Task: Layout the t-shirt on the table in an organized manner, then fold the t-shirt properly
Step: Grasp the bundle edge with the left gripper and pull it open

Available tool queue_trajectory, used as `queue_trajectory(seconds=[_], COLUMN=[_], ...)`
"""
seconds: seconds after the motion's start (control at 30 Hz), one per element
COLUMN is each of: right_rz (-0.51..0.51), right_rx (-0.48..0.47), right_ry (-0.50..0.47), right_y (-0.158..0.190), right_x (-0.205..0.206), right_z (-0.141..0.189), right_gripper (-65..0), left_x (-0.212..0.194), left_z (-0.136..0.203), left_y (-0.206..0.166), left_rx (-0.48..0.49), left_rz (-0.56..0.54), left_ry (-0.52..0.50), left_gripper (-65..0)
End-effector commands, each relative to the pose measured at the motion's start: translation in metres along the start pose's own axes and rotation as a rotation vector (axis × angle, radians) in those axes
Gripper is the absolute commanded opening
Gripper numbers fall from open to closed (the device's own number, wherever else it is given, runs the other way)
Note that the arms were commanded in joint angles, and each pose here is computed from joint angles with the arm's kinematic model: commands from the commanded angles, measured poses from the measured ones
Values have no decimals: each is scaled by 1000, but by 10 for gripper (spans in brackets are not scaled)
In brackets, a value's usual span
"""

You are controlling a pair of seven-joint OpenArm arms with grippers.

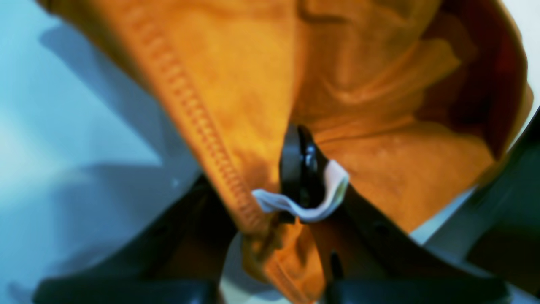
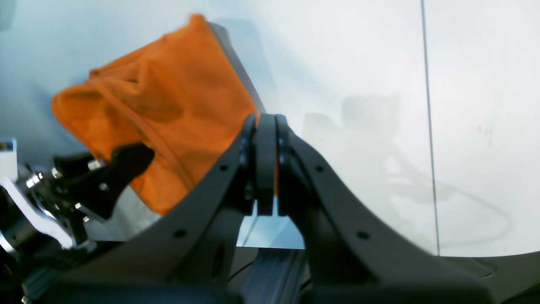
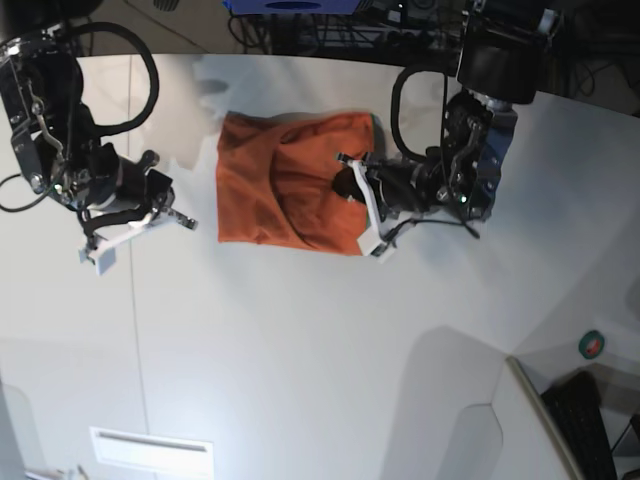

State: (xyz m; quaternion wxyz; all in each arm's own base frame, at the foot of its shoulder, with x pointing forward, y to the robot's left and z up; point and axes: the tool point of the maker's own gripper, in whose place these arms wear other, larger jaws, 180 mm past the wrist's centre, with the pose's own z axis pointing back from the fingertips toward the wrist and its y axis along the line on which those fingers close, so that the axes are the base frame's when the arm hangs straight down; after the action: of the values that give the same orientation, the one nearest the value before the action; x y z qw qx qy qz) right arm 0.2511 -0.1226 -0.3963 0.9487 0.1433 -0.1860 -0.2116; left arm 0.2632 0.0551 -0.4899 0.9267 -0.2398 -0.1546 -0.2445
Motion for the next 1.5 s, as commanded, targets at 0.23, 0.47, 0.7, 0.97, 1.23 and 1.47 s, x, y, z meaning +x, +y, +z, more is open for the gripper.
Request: queue_trajectory(seconds=[0.23, 0.47, 0.7, 0.97, 1.23, 1.47], right_rz=[-42, -65, -72, -88, -99, -135], right_rx=[-22, -46, -64, -62, -78, -101], right_ry=[-76, -45, -12, 16, 36, 78], right_y=[-15, -28, -36, -36, -40, -46], right_x=[27, 10, -6, -20, -25, -38], right_z=[10, 8, 5, 3, -3, -15], right_gripper=[-650, -650, -650, -650, -650, -650], left_x=[65, 84, 114, 92, 91, 94], left_z=[13, -8, -20, -49, -58, -57], left_y=[2, -46, -93, -97, -106, -108], left_rx=[120, 31, -34, -22, -79, -77], left_rz=[-696, -1123, -1246, -1481, -1460, -1464], left_ry=[277, 274, 133, 271, 239, 236], left_gripper=[-650, -650, -650, -650, -650, -650])
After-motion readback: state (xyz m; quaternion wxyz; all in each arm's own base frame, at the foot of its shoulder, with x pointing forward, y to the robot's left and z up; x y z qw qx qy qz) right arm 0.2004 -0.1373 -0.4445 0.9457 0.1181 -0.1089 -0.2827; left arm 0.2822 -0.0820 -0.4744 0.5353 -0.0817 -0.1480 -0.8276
